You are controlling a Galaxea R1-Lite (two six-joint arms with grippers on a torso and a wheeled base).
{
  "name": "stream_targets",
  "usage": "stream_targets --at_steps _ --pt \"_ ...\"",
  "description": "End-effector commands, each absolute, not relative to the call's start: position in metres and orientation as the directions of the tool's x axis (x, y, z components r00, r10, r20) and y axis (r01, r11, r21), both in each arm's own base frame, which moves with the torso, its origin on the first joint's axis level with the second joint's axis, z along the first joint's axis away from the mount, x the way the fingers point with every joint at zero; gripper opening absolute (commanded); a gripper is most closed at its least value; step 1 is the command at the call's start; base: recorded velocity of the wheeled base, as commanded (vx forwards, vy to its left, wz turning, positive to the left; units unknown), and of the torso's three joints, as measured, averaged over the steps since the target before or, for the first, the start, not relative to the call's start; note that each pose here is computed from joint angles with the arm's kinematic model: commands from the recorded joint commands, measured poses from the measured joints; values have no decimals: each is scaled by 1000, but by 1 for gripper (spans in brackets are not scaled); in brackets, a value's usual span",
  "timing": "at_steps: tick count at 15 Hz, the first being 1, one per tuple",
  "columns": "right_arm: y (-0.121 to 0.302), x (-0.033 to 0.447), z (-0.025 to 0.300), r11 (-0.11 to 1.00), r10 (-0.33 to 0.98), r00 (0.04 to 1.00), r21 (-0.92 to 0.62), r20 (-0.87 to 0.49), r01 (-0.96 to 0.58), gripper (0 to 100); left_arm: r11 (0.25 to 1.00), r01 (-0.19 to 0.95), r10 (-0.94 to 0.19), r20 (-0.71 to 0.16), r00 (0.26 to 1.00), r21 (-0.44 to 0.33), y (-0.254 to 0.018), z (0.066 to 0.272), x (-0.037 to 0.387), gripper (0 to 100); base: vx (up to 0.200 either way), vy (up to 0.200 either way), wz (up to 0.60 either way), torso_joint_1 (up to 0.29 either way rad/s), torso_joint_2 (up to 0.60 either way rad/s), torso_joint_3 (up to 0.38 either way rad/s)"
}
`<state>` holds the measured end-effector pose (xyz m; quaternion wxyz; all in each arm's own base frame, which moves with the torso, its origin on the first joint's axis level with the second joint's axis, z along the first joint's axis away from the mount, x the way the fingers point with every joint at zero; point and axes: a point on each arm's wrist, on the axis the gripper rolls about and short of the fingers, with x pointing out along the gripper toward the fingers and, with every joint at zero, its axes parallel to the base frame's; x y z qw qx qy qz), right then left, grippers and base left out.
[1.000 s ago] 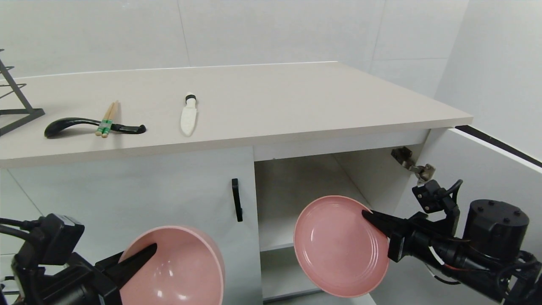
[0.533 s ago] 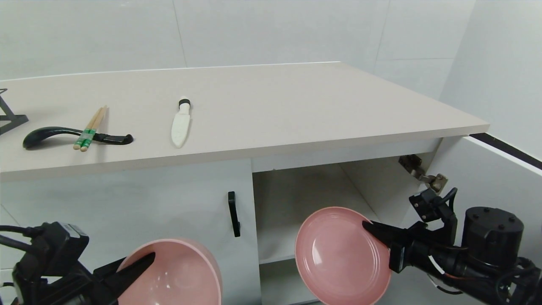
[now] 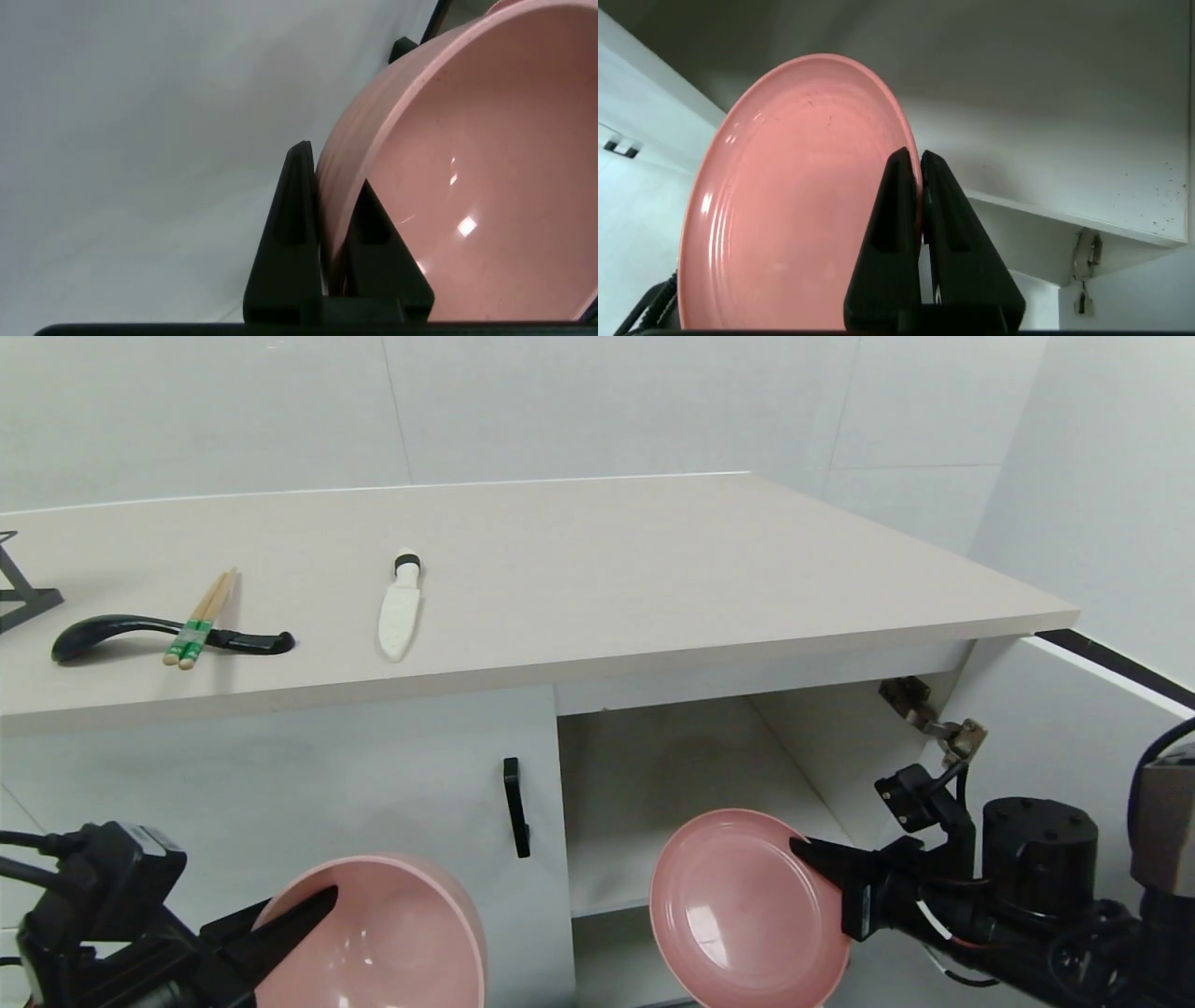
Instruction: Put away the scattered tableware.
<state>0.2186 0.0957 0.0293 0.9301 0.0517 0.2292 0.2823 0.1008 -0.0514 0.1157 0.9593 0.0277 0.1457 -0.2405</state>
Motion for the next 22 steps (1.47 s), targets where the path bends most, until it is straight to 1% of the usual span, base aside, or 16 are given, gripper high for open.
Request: stream_targets --at_steps 1,3,4,8,12,15,22 --pt "100 226 18 837 546 724 235 -422 -495 0 883 469 -454 -287 844 -17 -51 117 101 0 0 0 0 0 0 0" --pt "103 236 12 837 546 727 248 -416 -487 0 883 469 -454 -287 844 -17 -51 117 101 0 0 0 0 0 0 0" --pt "106 253 3 843 538 738 246 -407 -479 0 883 469 -454 -289 843 -17 -51 117 101 0 0 0 0 0 0 0" --pt "116 266 -15 837 547 724 249 -420 -488 0 882 471 -454 -287 844 -12 -51 116 100 0 0 0 0 0 0 0" --pt "119 275 -18 836 549 733 245 -403 -491 0 882 471 -456 -273 847 -10 -50 118 99 0 0 0 0 0 0 0" --pt "119 279 -31 842 539 726 249 -427 -478 0 881 474 -458 -277 845 -11 -51 118 99 0 0 0 0 0 0 0" --pt "127 299 -46 839 545 737 245 -400 -487 0 878 478 -461 -280 842 -10 -51 117 98 0 0 0 0 0 0 0"
